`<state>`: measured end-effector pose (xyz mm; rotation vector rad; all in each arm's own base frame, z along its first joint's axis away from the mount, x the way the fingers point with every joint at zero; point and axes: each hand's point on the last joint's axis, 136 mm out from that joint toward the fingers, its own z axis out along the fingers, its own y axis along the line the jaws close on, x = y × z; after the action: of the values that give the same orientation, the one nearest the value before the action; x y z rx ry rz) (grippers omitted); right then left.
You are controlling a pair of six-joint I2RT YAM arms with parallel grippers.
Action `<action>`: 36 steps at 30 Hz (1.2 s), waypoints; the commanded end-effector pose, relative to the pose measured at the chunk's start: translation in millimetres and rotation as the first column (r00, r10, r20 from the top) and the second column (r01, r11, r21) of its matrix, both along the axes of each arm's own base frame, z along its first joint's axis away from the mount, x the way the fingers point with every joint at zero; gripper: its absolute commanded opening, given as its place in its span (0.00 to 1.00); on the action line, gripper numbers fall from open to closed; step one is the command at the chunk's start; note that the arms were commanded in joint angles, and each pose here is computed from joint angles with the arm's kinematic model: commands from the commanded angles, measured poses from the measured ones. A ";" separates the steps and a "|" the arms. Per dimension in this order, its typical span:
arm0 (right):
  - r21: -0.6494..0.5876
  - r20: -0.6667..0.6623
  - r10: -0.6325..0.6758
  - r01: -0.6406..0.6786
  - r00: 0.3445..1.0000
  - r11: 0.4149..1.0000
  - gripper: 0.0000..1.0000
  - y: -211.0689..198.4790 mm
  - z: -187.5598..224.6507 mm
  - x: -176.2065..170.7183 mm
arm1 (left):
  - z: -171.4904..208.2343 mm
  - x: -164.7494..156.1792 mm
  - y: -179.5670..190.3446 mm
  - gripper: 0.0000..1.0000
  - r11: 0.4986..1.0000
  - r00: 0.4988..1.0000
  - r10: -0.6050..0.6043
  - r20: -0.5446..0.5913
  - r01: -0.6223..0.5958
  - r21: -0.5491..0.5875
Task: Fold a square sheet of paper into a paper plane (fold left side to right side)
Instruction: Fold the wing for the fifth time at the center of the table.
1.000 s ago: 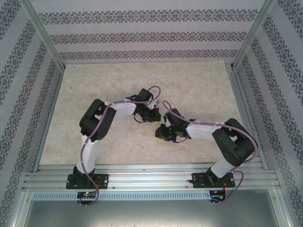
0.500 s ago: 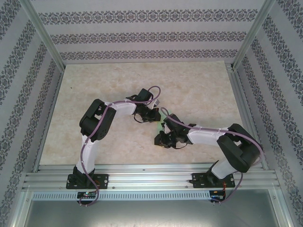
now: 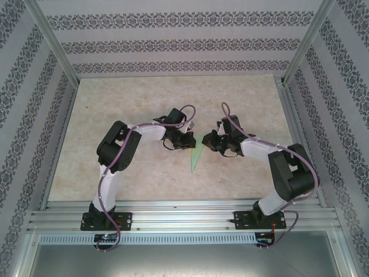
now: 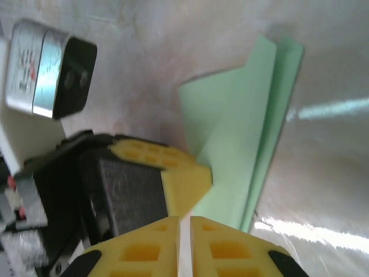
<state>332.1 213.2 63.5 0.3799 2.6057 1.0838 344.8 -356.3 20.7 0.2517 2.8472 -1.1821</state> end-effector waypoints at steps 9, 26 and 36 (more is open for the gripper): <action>-0.106 -0.040 -0.024 0.020 0.999 0.994 0.12 3.7 -46.4 42.3 | -23.1 -0.3 15.0 0.09 0.997 1.000 0.021 0.021 -0.022 0.079; -0.190 -0.101 -0.021 0.002 0.995 0.982 0.13 -9.3 -68.5 26.0 | 79.5 -33.1 30.2 0.25 1.000 0.972 0.002 0.234 -0.003 0.004; -0.181 -0.083 -0.007 -0.008 0.997 0.983 0.13 -6.1 -60.1 28.3 | 35.5 -69.1 0.5 0.20 0.995 0.980 -0.087 0.179 0.075 0.071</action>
<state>369.4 215.5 14.1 0.3927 2.6963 0.9302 270.0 -365.2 81.3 0.4946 2.7056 -1.1043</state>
